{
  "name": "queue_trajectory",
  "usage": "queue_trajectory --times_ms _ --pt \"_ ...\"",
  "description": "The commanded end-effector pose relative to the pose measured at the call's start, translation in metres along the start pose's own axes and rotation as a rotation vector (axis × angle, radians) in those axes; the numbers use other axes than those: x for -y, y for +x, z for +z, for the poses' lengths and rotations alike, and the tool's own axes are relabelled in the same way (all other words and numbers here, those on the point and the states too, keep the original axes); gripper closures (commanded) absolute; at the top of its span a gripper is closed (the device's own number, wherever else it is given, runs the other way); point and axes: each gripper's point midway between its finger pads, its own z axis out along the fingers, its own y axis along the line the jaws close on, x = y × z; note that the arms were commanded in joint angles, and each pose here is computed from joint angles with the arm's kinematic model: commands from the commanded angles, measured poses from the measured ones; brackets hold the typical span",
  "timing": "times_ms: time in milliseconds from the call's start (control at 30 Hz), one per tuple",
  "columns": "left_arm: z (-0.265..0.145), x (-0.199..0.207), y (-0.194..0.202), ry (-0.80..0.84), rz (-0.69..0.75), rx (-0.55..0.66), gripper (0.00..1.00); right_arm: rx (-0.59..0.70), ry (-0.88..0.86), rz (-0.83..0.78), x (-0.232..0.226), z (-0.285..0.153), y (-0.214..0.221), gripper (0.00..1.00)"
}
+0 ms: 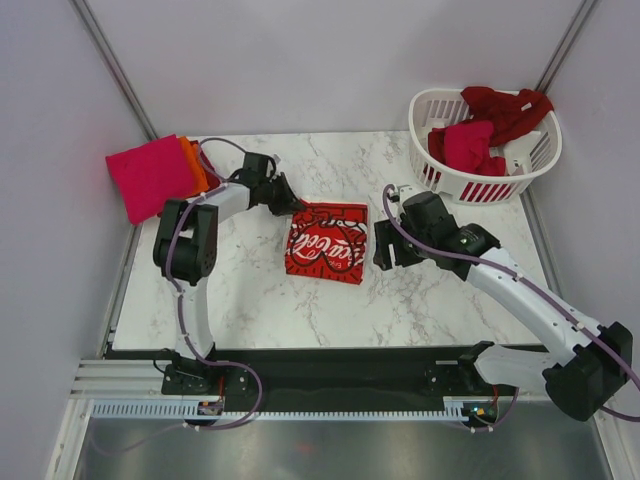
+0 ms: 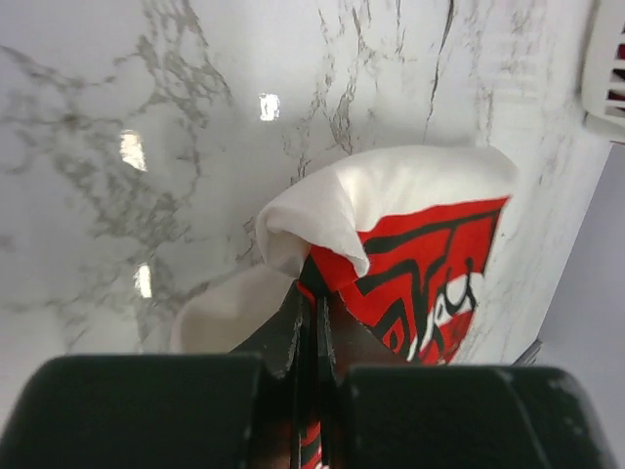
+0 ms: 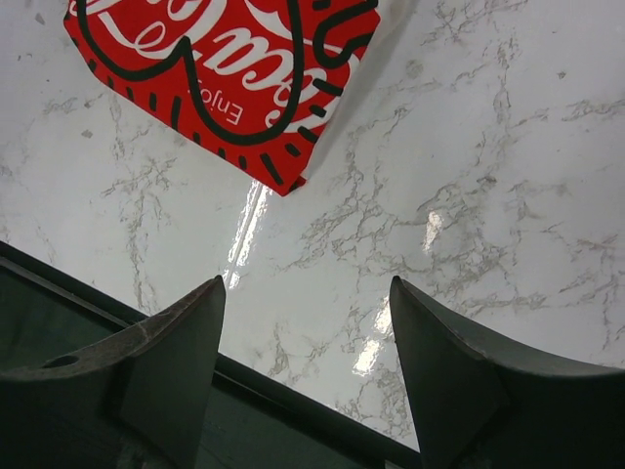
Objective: Fold and stack the t-shirts
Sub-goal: Fold the tshirt
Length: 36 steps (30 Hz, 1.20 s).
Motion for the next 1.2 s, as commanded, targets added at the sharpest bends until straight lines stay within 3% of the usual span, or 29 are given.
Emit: queue_trajectory --times_ms 0,300,500,600,733,967,1067,1167 --pt "-0.069 0.026 -0.049 0.066 0.044 0.101 0.98 0.057 -0.032 -0.004 -0.006 -0.009 -0.011 0.23" --pt "-0.145 0.027 -0.111 0.012 0.099 0.174 0.98 0.091 -0.06 -0.012 -0.01 -0.017 -0.014 0.23" --pt "-0.175 0.012 -0.136 -0.032 0.088 0.197 0.98 0.103 -0.07 -0.014 -0.011 -0.02 -0.013 0.21" --pt "-0.174 0.016 -0.136 0.001 0.092 0.178 0.98 0.104 -0.072 -0.014 -0.011 -0.02 -0.012 0.2" --pt "-0.143 0.005 -0.116 0.077 0.052 0.055 0.96 0.098 -0.07 -0.012 -0.011 -0.016 -0.012 0.2" --pt "-0.096 -0.015 -0.087 0.162 0.009 -0.105 0.84 0.067 -0.072 -0.004 -0.011 -0.005 -0.006 0.17" --pt "-0.087 -0.006 -0.087 0.22 0.042 -0.128 0.73 0.051 -0.108 0.011 -0.019 0.006 -0.008 0.17" --pt "-0.075 -0.018 -0.101 0.164 0.045 -0.099 0.46 0.055 -0.168 0.044 -0.033 0.024 -0.019 0.16"
